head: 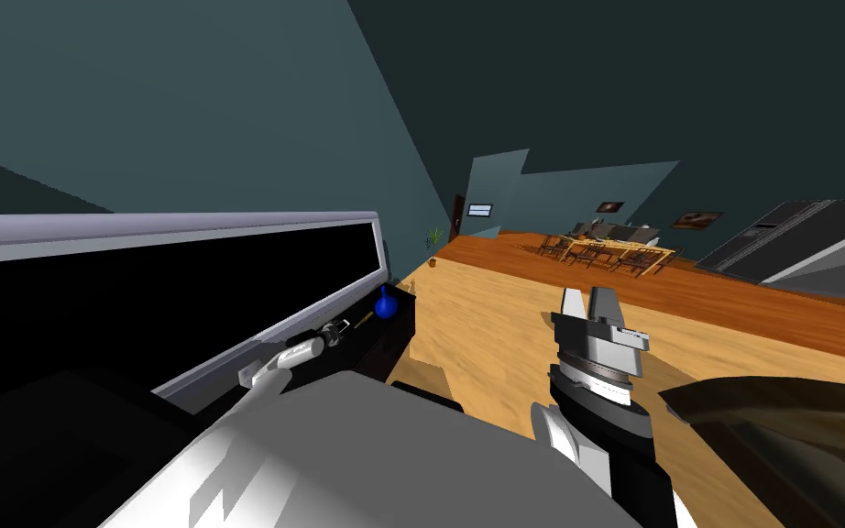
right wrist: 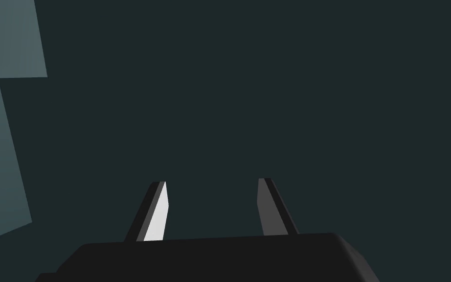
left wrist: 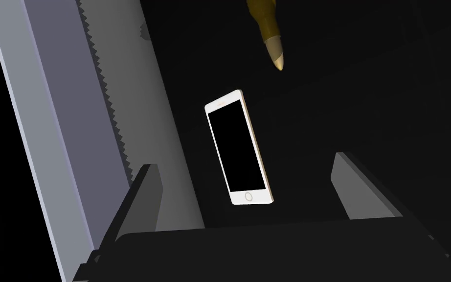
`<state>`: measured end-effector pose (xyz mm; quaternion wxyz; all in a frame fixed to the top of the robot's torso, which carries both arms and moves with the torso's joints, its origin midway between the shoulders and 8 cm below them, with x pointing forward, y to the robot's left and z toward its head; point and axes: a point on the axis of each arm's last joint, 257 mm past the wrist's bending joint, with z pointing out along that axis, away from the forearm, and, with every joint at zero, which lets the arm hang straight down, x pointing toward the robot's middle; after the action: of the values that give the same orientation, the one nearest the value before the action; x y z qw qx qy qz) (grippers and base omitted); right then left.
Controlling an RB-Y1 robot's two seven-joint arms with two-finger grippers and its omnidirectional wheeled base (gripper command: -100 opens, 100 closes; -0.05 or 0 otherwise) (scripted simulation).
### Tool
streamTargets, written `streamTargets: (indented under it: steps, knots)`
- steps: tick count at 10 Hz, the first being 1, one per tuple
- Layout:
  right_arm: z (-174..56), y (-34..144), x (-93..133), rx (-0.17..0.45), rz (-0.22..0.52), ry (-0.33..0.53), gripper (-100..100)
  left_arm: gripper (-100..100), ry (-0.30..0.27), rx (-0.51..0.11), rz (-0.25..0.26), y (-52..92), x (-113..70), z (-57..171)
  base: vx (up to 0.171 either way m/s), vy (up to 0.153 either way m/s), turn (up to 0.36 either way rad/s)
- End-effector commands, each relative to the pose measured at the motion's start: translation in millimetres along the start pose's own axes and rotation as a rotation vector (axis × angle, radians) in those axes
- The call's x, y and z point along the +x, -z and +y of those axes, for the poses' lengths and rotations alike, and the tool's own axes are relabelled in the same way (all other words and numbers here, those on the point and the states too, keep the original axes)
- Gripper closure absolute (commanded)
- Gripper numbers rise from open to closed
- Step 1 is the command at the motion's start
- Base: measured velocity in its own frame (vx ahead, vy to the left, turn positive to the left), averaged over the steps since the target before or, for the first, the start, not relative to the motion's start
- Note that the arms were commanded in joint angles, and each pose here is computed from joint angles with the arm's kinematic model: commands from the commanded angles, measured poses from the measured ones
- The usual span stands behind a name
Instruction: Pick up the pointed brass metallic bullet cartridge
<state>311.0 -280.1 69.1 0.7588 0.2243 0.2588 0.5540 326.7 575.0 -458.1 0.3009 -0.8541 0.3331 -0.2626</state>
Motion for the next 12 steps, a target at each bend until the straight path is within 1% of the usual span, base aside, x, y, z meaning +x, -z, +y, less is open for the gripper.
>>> streamTargets:
  steps: [1,2,3,4,5,6,7,8,9,10,11,12]
  knots:
    - [0.0,0.0,0.0,0.0,0.0,0.0,0,-100,0.036,-0.059,-0.039,-0.7,-20.0,20.5,0.042,0.037,-0.126]
    - [0.0,0.0,0.0,0.0,0.0,0.0,0,-100,0.036,-0.059,-0.039,-0.7,-20.0,20.5,0.021,0.019,0.018]
    - [0.0,0.0,0.0,0.0,0.0,0.0,0,-100,0.084,-0.097,-0.055,-2.0,-28.4,26.1,0.04,0.023,-0.229]
    - [0.0,0.0,0.0,0.0,0.0,0.0,0,-100,0.09,-0.111,-0.07,-1.9,-36.1,33.5,0.046,0.029,-0.153]
    - [0.0,0.0,0.0,0.0,0.0,0.0,0,-100,0.092,-0.118,-0.078,-1.8,-39.7,37.0,0.024,0.017,0.014]
    - [0.0,0.0,-0.1,0.0,0.0,0.0,0,-100,0.143,-0.158,-0.098,-1.9,-49.8,44.7,0.044,0.029,-0.194]
    - [0.0,0.0,0.0,0.0,0.0,0.0,0,-100,0.148,-0.17,-0.112,-1.2,-56.6,51.5,0.054,0.039,-0.15]
    - [0.0,0.0,0.0,0.0,0.0,0.0,0,-100,0.196,-0.202,-0.127,-0.8,-62.9,56.0,0.069,0.045,-0.241]
    - [0.0,0.0,0.0,0.0,0.0,0.0,0,-100,0.203,-0.217,-0.145,0.6,-71.4,64.7,0.055,0.045,-0.108]
    - [0.0,0.1,-0.1,0.0,0.0,0.0,0,-100,0.207,-0.224,-0.152,1.2,-74.8,68.3,0.024,0.023,0.024]
    - [0.0,0.0,-0.1,0.0,0.0,0.0,0,-100,0.256,-0.257,-0.171,2.9,-82.6,74.9,0.045,0.022,-0.23]
    - [0.0,0.0,0.0,0.0,0.0,0.0,0,-100,0.263,-0.27,-0.187,4.7,-89.6,82.4,0.048,0.036,-0.124]
